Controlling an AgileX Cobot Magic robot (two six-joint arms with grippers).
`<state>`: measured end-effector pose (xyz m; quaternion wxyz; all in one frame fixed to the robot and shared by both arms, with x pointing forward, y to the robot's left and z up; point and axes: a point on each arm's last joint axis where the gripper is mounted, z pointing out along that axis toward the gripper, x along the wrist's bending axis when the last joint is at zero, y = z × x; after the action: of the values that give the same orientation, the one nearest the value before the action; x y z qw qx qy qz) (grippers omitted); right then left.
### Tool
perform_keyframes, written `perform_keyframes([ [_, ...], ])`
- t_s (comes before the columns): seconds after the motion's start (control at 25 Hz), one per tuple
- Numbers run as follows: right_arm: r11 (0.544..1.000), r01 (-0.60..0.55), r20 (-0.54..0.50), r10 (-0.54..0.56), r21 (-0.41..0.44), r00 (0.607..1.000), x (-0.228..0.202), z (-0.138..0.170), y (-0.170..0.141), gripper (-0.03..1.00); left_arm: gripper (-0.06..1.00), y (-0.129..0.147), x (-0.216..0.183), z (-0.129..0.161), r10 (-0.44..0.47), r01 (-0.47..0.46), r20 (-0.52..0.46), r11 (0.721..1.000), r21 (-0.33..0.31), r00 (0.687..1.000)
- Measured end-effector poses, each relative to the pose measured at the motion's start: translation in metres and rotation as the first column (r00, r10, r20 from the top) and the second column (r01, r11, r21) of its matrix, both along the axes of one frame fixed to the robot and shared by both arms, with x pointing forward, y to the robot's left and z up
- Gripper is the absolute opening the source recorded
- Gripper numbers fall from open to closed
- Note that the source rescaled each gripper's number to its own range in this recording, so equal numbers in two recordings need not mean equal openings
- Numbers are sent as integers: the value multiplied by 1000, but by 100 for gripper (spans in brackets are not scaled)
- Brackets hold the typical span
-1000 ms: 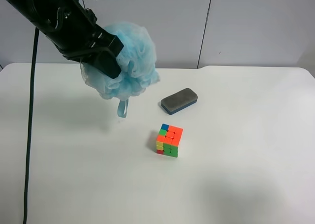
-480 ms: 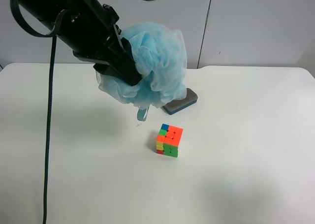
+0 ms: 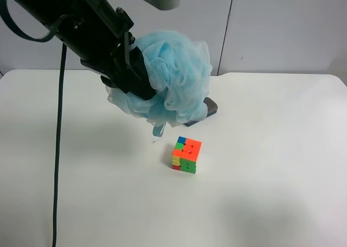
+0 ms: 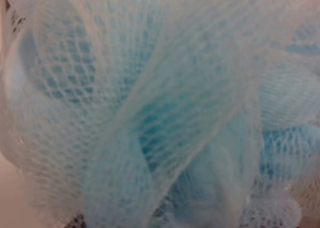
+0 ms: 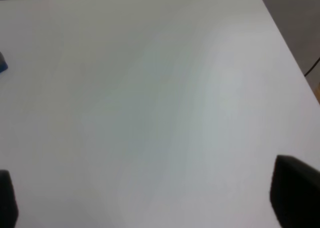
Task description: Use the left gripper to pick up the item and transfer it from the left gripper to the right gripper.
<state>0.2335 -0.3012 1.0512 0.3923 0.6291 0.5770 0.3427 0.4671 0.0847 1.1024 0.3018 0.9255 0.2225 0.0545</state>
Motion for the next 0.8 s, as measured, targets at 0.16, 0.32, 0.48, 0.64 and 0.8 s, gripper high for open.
perform_keyframes([
  [0.16,1000,0,0,0,0,1000,0,0,0,100,3,3,-2,-2,-58,57,12,997,51,998],
  [0.32,1000,0,0,0,0,1000,0,0,0,100,3,5,0,-3,-92,87,48,991,98,995],
  [0.48,1000,0,0,0,0,1000,0,0,0,100,3,7,1,-4,-142,130,82,982,137,987],
  [0.64,1000,0,0,0,0,1000,0,0,0,100,3,8,1,-4,-194,176,109,971,162,975],
  [0.8,1000,0,0,0,0,1000,0,0,0,100,3,8,1,-4,-235,211,128,961,178,964],
])
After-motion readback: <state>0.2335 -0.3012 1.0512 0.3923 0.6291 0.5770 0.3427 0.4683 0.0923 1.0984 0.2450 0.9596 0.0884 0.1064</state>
